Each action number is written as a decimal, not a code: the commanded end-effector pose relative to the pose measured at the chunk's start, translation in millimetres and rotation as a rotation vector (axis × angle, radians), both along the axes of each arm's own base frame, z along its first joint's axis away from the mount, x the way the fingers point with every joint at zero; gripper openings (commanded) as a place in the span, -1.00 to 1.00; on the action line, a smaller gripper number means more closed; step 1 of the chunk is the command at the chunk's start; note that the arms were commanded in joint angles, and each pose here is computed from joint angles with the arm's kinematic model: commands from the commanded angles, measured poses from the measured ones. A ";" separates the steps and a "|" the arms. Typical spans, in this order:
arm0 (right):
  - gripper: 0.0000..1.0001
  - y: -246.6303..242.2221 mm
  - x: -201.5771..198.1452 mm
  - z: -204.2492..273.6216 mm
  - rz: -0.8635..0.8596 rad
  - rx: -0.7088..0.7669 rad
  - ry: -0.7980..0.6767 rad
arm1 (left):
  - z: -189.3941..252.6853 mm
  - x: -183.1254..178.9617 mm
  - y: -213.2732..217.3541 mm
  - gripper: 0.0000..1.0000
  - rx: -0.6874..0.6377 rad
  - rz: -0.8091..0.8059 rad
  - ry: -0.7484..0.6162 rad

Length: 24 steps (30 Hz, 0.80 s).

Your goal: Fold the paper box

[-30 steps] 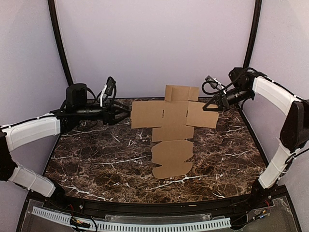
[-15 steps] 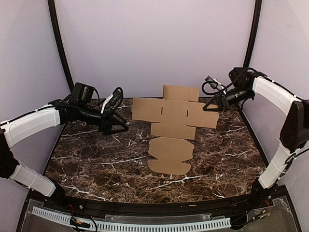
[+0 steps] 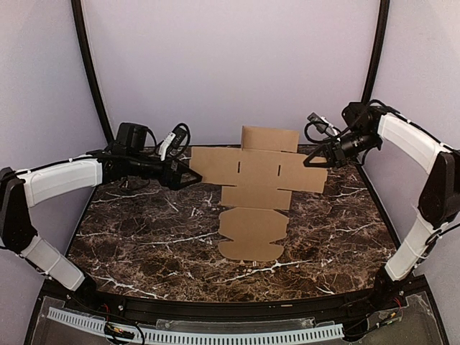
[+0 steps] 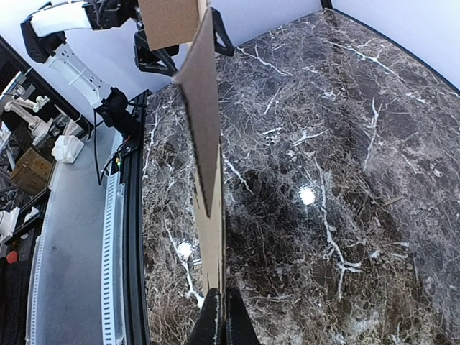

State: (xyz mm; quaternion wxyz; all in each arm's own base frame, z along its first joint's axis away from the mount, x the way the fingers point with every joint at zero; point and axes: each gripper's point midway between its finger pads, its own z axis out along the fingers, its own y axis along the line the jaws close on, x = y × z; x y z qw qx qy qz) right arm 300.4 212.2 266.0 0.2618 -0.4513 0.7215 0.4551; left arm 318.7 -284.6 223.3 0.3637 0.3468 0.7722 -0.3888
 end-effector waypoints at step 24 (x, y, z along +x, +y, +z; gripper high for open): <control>-1.00 19.0 -14.6 3.6 0.007 0.076 0.050 | 45.9 5.0 -69.3 -0.82 -0.251 -0.130 -0.009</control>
